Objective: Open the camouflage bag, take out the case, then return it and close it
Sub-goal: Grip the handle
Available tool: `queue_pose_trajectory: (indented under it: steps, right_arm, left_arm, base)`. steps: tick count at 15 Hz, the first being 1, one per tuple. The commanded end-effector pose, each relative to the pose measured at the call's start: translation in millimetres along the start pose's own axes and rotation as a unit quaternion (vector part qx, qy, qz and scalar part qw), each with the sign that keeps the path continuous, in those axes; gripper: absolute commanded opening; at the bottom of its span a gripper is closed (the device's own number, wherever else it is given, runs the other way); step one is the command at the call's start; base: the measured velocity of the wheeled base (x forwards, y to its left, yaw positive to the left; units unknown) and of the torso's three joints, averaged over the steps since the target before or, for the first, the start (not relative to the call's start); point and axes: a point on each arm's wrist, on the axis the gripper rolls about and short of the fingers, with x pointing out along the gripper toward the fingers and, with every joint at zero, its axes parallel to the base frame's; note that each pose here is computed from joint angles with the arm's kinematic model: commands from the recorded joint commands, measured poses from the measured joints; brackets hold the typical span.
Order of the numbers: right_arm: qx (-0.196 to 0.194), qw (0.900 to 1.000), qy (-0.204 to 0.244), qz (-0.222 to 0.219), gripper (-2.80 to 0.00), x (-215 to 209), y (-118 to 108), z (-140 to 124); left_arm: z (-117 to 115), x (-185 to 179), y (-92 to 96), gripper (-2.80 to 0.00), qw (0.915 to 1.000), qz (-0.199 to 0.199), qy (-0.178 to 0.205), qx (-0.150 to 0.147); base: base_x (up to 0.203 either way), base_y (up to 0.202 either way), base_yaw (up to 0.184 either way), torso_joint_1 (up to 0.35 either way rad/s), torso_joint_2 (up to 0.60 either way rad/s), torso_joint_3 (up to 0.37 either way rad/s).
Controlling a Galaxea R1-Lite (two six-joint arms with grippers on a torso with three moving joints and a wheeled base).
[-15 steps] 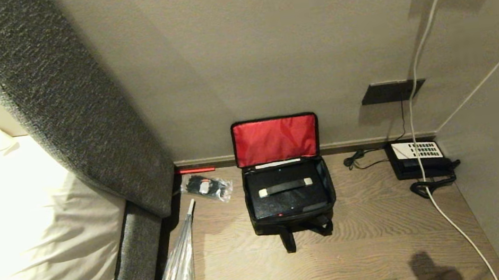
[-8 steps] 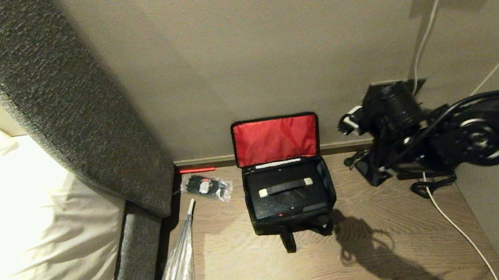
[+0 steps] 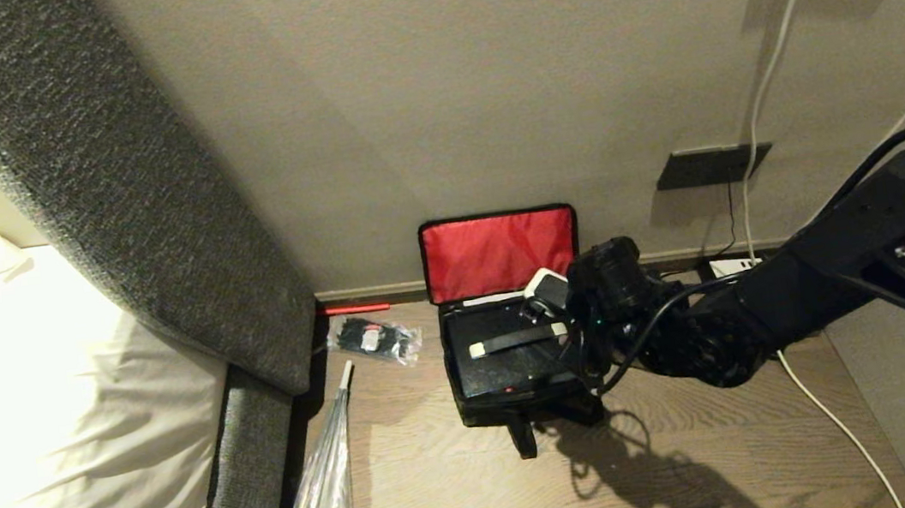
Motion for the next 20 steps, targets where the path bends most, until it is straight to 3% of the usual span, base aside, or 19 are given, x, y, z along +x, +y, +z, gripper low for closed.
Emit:
queue_pose_trajectory:
  steps: [1, 4, 9, 12, 14, 17, 20]
  right_arm:
    - [-0.038, 0.999, 0.011, 0.013, 0.0, 11.1, 13.3, -8.8]
    - [-0.053, 0.998, 0.011, 0.026, 0.0, -1.6, 25.9, -11.5]
    - [-0.066, 0.998, 0.009, 0.02, 0.0, -33.7, 20.3, -17.5]
    - [-0.075, 0.995, 0.048, -0.046, 0.0, -45.4, 27.1, -27.2]
    - [-0.093, 0.992, 0.075, -0.036, 0.0, -43.2, 34.8, -41.1]
    - [-0.107, 0.99, 0.09, -0.029, 0.0, -45.4, 27.5, -28.8]
    - [-0.095, 0.991, 0.091, -0.02, 0.0, -50.8, 28.7, -18.5]
  left_arm:
    - [-0.4, 0.1, 0.0, -2.8, 1.0, 0.0, 0.001, 0.0]
    - [-0.4, 0.1, 0.0, -2.8, 1.0, 0.001, 0.001, 0.0]
    - [-0.2, 0.1, 0.0, -2.8, 1.0, 0.0, 0.001, 0.0]
    - [0.0, 0.0, 0.0, -2.8, 1.0, 0.0, 0.0, 0.0]
    - [-0.4, 0.1, 0.0, -2.8, 1.0, 0.0, 0.001, 0.0]
    - [0.0, 0.1, 0.0, -2.8, 1.0, 0.0, 0.001, 0.0]
    - [-0.3, 0.2, 0.0, -2.8, 1.0, 0.0, 0.001, 0.0]
  base:
    - [0.0, 0.0, 0.0, 0.0, 0.0, 0.0]
    - [0.0, 0.0, 0.0, 0.0, 0.0, 0.0]
    - [0.0, 0.0, 0.0, 0.0, 0.0, 0.0]
    - [0.0, 0.0, 0.0, 0.0, 0.0, 0.0]
    - [0.0, 0.0, 0.0, 0.0, 0.0, 0.0]
    - [0.0, 0.0, 0.0, 0.0, 0.0, 0.0]
    - [0.0, 0.0, 0.0, 0.0, 0.0, 0.0]
